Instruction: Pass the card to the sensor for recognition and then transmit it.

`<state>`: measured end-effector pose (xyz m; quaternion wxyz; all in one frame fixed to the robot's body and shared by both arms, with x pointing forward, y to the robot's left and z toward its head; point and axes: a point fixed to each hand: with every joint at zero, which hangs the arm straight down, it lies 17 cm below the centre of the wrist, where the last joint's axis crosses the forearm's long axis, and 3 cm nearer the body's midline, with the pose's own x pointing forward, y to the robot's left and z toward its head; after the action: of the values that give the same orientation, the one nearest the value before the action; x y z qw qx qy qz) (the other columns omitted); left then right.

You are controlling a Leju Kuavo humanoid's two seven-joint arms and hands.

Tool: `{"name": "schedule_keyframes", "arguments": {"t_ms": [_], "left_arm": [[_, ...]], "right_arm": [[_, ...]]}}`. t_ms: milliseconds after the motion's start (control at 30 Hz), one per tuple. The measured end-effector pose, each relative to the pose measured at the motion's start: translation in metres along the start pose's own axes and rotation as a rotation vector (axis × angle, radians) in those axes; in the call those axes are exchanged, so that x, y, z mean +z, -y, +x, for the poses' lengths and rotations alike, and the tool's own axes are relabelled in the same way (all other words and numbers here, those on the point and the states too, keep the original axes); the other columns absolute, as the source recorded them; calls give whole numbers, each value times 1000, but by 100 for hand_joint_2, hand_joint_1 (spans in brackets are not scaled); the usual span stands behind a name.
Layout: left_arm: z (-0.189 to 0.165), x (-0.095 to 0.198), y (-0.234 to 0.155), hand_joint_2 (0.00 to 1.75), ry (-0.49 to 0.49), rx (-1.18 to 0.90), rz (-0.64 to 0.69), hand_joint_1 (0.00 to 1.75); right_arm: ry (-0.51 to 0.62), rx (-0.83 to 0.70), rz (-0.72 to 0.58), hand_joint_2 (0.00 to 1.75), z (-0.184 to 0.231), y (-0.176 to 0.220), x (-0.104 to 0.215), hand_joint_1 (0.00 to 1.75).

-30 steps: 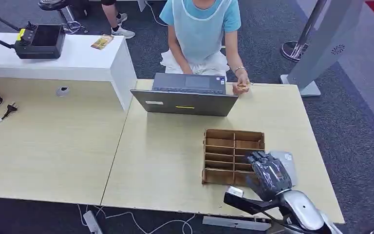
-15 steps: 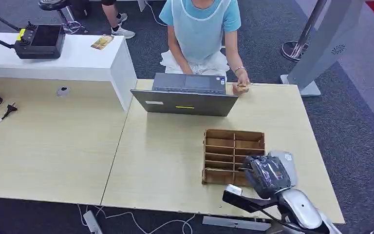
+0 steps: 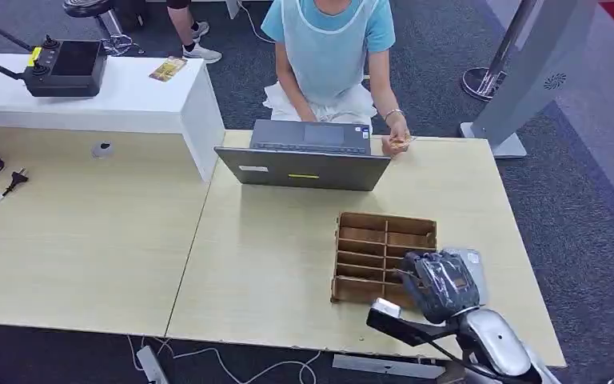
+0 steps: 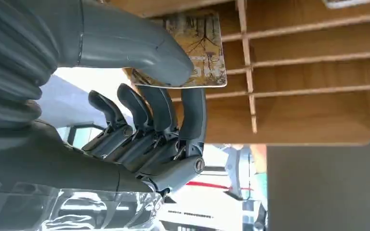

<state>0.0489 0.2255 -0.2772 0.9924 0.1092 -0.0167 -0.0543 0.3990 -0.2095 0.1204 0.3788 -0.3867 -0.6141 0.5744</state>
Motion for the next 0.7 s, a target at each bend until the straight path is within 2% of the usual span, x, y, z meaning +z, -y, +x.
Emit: {"name": "schedule_keyframes", "arguments": {"t_ms": [33,133,700], "left_arm": [[0,0,0,0,1,-2,0,0],[0,0,0,0,1,-3,1,0],[1,0,0,0,4,5,-1,0]], "right_arm": [[-2,0,-4,175,-1,1,0,164],[-5,3,-18,175,-3,7,-2,171],[-10,-2,-156,175,-17,59,-13,171]]}}
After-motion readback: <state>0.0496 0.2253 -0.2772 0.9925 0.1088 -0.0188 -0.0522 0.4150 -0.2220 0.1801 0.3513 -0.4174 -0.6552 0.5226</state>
